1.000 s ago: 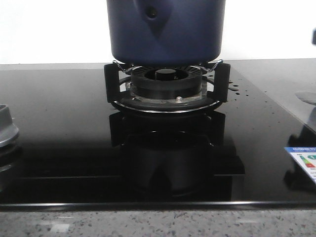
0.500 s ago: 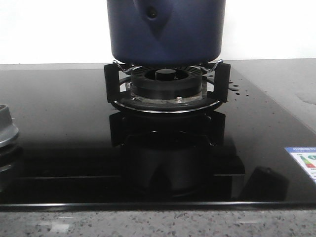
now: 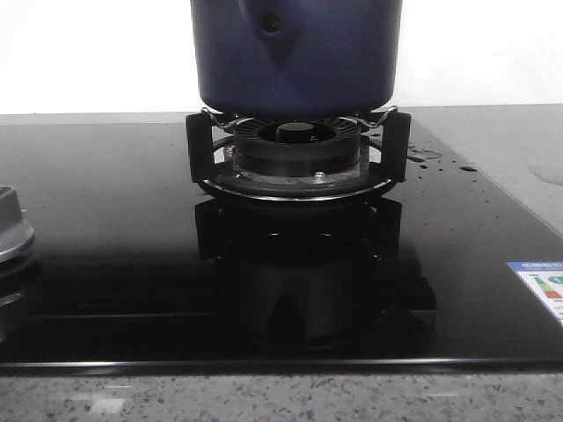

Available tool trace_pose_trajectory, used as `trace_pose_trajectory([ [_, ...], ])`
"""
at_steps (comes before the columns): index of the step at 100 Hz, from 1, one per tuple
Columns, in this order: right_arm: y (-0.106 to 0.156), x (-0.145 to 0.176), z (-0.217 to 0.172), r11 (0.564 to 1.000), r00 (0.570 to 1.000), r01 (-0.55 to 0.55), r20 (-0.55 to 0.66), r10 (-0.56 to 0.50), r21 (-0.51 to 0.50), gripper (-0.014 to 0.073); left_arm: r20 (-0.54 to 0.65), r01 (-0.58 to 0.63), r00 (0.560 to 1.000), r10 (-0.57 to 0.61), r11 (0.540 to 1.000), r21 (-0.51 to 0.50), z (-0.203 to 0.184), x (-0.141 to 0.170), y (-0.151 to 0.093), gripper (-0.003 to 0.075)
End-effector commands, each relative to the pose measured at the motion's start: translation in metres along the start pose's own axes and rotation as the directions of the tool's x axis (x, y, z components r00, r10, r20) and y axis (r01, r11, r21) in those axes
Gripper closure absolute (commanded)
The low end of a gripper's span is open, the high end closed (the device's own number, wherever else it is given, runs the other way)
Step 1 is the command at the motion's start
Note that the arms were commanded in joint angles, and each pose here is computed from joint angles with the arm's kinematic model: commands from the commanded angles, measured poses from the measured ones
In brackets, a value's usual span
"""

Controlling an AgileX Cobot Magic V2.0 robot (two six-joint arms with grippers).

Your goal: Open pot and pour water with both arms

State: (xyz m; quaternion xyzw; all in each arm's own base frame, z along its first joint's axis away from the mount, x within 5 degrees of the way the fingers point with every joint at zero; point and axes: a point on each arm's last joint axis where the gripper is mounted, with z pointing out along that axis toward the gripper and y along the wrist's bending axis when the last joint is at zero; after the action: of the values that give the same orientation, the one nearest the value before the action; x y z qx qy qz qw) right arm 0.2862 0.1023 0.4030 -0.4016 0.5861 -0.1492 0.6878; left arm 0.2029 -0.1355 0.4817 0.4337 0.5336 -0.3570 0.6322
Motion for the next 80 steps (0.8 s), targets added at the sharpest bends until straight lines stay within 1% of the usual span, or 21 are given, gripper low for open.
trace_pose_trajectory([
  [1, -0.01, -0.025, 0.0, 0.994, 0.989, 0.099, 0.107, -0.103, 0.034, 0.04, 0.109, 0.014, 0.994, -0.012, 1.0, -0.015, -0.01, -0.027, -0.009, 0.0405],
  [10, -0.002, -0.027, 0.011, 0.981, 0.977, 0.193, 0.094, -0.193, 0.001, 0.04, 0.113, 0.009, 0.994, -0.007, 1.0, -0.016, -0.012, -0.029, -0.011, 0.0405],
  [19, 0.007, -0.027, 0.02, 0.967, 0.965, 0.252, 0.083, -0.249, -0.028, 0.04, 0.116, 0.004, 0.993, -0.002, 1.0, -0.016, -0.013, -0.03, -0.012, 0.0405],
  [27, 0.014, -0.026, 0.025, 0.946, 0.945, 0.32, 0.082, -0.316, -0.051, 0.04, 0.122, -0.003, 0.993, 0.005, 1.0, -0.017, -0.015, -0.033, -0.014, 0.0405],
  [40, 0.018, -0.022, 0.029, 0.922, 0.923, 0.383, 0.079, -0.378, -0.064, 0.04, 0.122, -0.007, 0.992, 0.008, 1.0, -0.015, -0.016, -0.034, -0.016, 0.0405],
  [47, 0.019, -0.022, 0.03, 0.902, 0.903, 0.426, 0.083, -0.421, -0.066, 0.04, 0.122, -0.006, 0.992, 0.008, 1.0, -0.015, -0.016, -0.034, -0.016, 0.0405],
  [61, 0.019, -0.021, 0.03, 0.849, 0.851, 0.524, 0.083, -0.518, -0.066, 0.04, 0.123, 0.01, 0.992, -0.008, 1.0, -0.013, -0.016, -0.034, -0.016, 0.0405],
  [62, 0.019, -0.021, 0.03, 0.841, 0.843, 0.537, 0.082, -0.532, -0.067, 0.04, 0.123, 0.01, 0.992, -0.008, 1.0, -0.013, -0.016, -0.034, -0.016, 0.0405],
  [68, 0.019, -0.019, 0.03, 0.822, 0.825, 0.566, 0.068, -0.562, -0.068, 0.04, 0.123, 0.01, 0.992, -0.008, 1.0, -0.013, -0.016, -0.034, -0.016, 0.0405],
  [80, 0.017, -0.016, 0.03, 0.758, 0.762, 0.648, 0.033, -0.647, -0.075, 0.04, 0.123, 0.01, 0.992, -0.008, 1.0, -0.013, -0.016, -0.034, -0.016, 0.0405],
])
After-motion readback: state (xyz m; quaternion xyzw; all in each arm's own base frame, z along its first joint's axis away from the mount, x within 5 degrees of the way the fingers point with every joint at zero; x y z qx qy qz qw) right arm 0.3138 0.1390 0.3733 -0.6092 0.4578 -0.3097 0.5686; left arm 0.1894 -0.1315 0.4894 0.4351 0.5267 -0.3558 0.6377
